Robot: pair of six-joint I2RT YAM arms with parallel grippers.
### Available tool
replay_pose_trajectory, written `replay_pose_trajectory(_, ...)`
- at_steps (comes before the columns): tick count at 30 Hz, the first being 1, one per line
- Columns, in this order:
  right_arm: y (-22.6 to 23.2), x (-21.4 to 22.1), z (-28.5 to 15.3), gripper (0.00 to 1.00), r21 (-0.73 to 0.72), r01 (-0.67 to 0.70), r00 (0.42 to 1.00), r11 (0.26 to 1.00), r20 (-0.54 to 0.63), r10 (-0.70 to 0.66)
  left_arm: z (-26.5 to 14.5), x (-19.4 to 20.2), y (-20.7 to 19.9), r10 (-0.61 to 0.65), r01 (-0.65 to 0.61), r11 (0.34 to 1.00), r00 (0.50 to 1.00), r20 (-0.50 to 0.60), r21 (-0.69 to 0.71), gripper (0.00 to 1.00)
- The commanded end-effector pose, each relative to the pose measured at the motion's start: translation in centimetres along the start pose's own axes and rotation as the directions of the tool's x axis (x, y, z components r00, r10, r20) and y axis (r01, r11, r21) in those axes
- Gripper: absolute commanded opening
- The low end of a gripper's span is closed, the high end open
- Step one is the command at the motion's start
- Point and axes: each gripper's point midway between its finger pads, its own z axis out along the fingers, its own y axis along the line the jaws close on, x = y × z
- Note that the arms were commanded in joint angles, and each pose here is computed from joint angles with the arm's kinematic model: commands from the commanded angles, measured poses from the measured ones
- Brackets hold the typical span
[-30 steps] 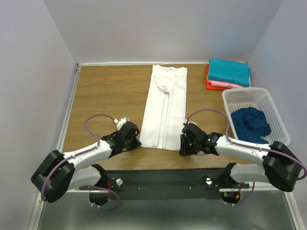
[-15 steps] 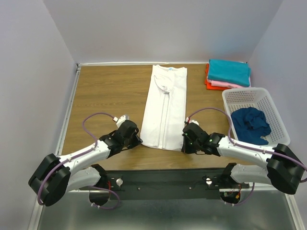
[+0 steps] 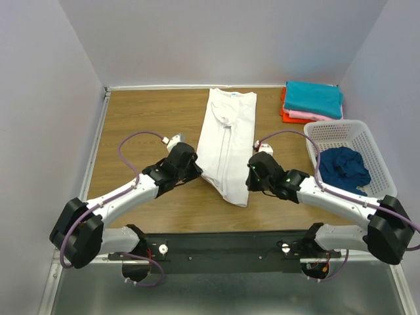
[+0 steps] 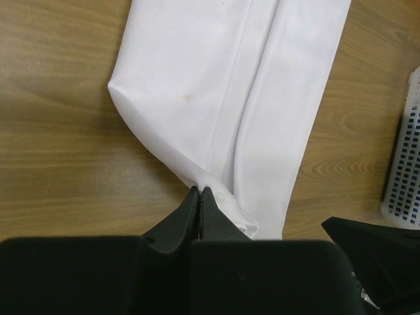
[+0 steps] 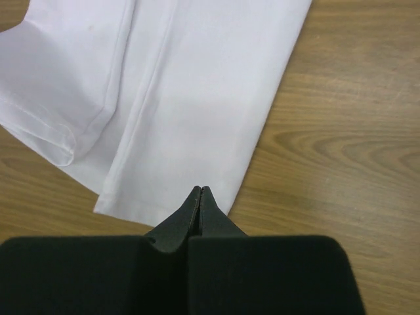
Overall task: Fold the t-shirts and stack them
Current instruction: Fold the tshirt
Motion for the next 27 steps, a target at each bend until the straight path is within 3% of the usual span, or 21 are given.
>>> replay_pose_trajectory(1,-1.1,-2.6,0.6,0.01,0.074,0.037,0.998,0.997,0.056,-0.041,0.7,-2.5,-0.1,0.048,-0.047,0.998,0.997,0.057,-0.03,0.0)
replay_pose_trajectory(13,-3.6,-8.7,2.5,0.01,0.134,-0.01,0.995,0.991,0.101,-0.003,3.5,-7.5,-1.3,0.078,-0.076,0.997,0.994,0.074,-0.029,0.0)
replay_pose_trajectory(16,-3.1,-9.6,3.0,0.01,0.11,0.005,0.995,0.994,0.1,-0.016,4.4,-8.5,-2.2,0.097,-0.095,0.995,0.993,0.066,-0.02,0.0)
replay_pose_trajectory(17,-1.9,-9.3,3.3,0.01,0.043,0.034,0.997,0.998,0.069,-0.037,4.6,-8.7,-2.4,0.102,-0.101,0.995,0.993,0.064,-0.02,0.0)
replay_pose_trajectory(20,3.1,-5.7,3.5,0.11,-0.272,0.235,0.964,0.933,-0.054,-0.259,5.4,-8.7,-2.3,0.117,-0.115,0.993,0.992,0.044,-0.036,0.0)
replay_pose_trajectory(21,3.7,-4.1,3.6,0.23,-0.317,0.295,0.941,0.902,-0.066,-0.331,5.5,-8.6,-2.0,0.114,-0.112,0.993,0.993,0.037,-0.044,0.0)
replay_pose_trajectory(23,5.7,-1.7,3.4,0.36,-0.381,0.415,0.883,0.826,-0.05,-0.467,5.6,-8.5,-1.7,0.106,-0.105,0.993,0.994,0.031,-0.05,0.0)
replay_pose_trajectory(27,7.4,0.7,4.0,0.44,-0.433,0.474,0.837,0.767,-0.048,-0.545,5.7,-8.1,-1.4,0.094,-0.093,0.995,0.995,0.027,-0.048,0.0)
